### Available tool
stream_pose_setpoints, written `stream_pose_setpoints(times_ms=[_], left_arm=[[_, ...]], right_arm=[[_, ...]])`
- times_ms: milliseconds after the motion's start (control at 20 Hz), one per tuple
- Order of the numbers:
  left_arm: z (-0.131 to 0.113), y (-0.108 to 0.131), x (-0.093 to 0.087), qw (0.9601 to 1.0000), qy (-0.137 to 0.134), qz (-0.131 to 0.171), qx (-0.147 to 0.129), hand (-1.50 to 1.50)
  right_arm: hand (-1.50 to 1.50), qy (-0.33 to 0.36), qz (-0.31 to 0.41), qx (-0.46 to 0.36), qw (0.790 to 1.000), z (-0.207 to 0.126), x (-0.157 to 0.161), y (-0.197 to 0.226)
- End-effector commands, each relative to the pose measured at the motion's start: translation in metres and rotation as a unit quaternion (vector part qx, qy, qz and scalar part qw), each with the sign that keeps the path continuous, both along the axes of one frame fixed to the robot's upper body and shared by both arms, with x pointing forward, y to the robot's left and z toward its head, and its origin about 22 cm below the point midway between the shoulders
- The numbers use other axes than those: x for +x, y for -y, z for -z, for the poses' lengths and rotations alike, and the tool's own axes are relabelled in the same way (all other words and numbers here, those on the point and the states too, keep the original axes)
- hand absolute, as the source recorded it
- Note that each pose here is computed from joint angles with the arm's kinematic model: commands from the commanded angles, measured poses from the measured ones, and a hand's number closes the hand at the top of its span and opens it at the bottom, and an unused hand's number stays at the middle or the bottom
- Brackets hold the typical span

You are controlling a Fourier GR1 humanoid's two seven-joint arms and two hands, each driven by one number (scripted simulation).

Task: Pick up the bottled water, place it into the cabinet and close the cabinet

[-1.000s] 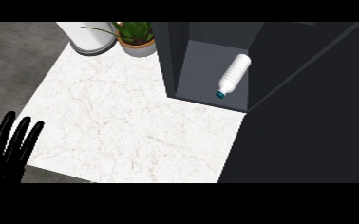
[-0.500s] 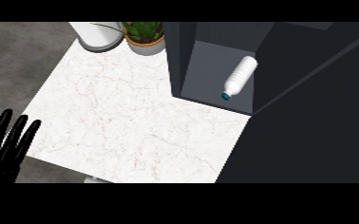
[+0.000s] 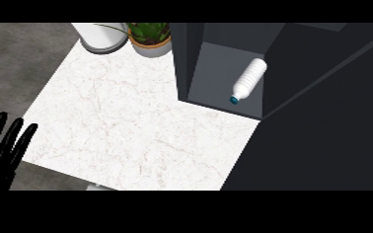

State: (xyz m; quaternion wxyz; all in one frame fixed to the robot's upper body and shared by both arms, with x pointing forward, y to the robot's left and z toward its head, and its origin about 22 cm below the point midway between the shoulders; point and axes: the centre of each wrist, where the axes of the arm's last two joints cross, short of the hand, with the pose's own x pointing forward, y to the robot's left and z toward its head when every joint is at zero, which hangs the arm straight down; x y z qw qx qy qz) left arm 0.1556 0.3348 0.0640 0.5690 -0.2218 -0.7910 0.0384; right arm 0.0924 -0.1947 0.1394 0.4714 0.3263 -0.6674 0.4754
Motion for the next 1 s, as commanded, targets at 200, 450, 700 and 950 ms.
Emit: stream_pose_setpoints(times_ms=[200, 450, 700, 950], left_arm=[[-0.004, -0.008, 0.002, 1.0, 0.005, -0.003, 0.002, -1.5], [-0.005, -0.007, 0.005, 0.9999, 0.012, 0.01, 0.0, -1.5], [-0.012, -0.007, 0.009, 0.9995, 0.026, 0.017, -0.003, -1.5], [-0.011, -0.011, 0.009, 0.9996, 0.022, 0.018, 0.004, -1.5]], right_arm=[[1.5, -0.025, -0.004, 0.033, 0.999, 0.0, -0.002, -0.019], [1.5, -0.064, -0.04, 0.05, 0.996, 0.01, -0.004, -0.022], [1.5, -0.087, -0.023, 0.073, 0.993, 0.015, -0.001, -0.022], [1.5, -0.068, 0.033, 0.065, 0.995, 0.014, 0.009, -0.017]])
